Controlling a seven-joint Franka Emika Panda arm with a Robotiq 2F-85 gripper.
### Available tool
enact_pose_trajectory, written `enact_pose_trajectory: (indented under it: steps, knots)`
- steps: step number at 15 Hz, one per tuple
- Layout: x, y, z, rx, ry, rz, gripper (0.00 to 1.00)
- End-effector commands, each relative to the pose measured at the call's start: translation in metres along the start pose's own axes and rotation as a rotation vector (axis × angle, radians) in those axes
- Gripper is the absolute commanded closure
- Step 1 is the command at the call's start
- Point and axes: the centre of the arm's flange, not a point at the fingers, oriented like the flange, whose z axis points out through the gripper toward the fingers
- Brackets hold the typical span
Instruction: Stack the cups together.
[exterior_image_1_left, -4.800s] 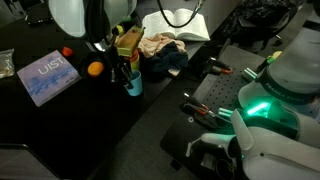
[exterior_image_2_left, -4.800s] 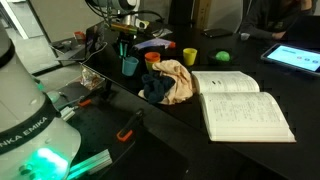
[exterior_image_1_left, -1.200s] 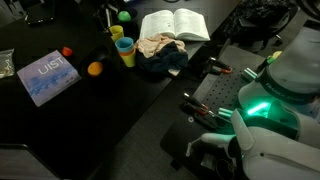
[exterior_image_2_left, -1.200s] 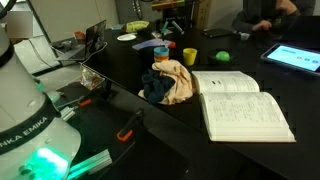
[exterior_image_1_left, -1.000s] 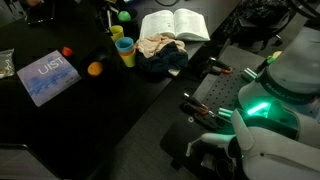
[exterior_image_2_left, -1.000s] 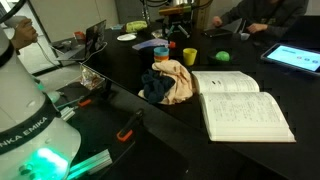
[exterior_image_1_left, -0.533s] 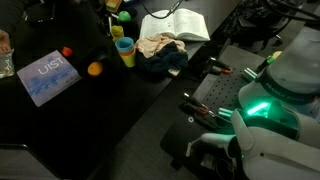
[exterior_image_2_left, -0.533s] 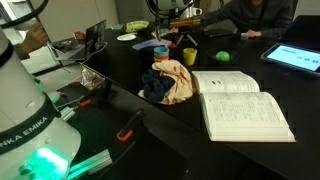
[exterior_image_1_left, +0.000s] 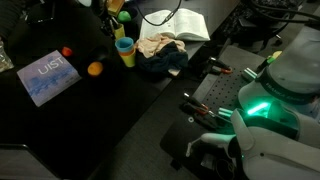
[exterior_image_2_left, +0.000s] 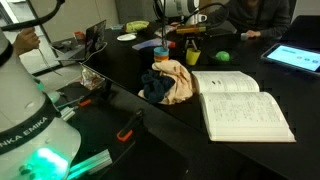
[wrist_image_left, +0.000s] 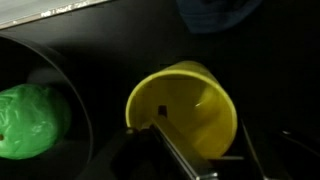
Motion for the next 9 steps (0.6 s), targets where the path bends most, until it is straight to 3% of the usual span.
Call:
enact_pose_trajectory:
  steps: [1,4,7,9]
  knots:
    - [0.007,0.007,-0.003,0.021,-0.008,-0.007,0.72]
    - [-0.001,0.003,-0.018,0.02,-0.034,0.001,0.95]
    - [-0.009,-0.002,-0.038,0.044,-0.069,0.023,1.0]
    - [-0.014,-0.004,-0.059,0.075,-0.084,0.043,0.96]
